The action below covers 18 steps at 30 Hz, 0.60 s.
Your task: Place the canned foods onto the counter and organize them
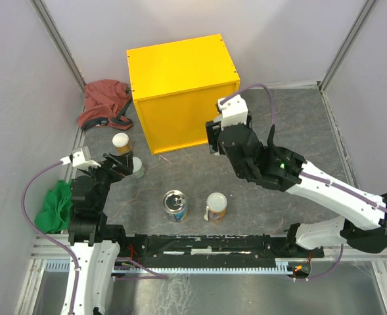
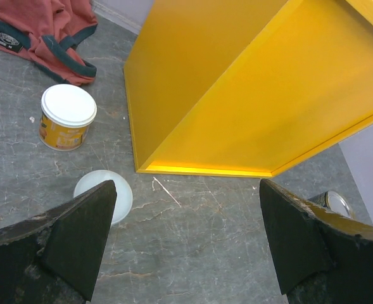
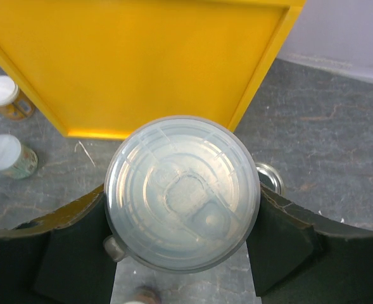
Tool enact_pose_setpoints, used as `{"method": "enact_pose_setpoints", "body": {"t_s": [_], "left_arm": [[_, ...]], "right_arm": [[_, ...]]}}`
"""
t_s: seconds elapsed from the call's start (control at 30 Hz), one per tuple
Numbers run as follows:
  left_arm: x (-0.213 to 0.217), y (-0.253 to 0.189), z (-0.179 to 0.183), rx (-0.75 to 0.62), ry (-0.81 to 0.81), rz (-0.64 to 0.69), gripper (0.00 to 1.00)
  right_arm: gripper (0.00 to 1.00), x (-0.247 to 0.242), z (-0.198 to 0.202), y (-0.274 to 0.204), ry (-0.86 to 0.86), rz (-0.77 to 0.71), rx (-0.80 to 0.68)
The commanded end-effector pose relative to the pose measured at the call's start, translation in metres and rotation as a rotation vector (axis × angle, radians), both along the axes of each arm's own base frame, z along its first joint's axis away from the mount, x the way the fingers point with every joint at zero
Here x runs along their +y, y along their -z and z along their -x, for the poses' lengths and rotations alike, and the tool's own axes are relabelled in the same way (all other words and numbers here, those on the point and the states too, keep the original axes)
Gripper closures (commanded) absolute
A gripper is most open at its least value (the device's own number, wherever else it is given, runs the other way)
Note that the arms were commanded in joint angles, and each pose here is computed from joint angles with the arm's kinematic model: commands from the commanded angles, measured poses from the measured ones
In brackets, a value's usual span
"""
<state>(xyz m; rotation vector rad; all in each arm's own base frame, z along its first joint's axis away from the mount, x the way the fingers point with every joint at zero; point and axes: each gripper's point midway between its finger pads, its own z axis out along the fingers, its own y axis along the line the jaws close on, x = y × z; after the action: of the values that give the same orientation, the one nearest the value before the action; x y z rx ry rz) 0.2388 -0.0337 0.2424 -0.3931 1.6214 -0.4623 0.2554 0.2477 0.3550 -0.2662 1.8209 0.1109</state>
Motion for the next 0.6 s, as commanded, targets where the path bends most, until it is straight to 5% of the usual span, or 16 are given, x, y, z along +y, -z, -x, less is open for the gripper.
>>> {"method": "enact_pose_setpoints", "body": {"t_s": [0.0,0.57], "left_arm": [[0.002,-0.033,0.0,-0.085,-0.006,-0.009,0.01],[0.004,-0.035,-0.001,-0.091,-0.021,0.007,0.01]], "right_arm": [[0.99,0.001,-0.014,-0.078,0.021,-0.144,-0.12],[0.99,-0.007,-0.087,-0.169,0.04,-0.198,-0.222]]}}
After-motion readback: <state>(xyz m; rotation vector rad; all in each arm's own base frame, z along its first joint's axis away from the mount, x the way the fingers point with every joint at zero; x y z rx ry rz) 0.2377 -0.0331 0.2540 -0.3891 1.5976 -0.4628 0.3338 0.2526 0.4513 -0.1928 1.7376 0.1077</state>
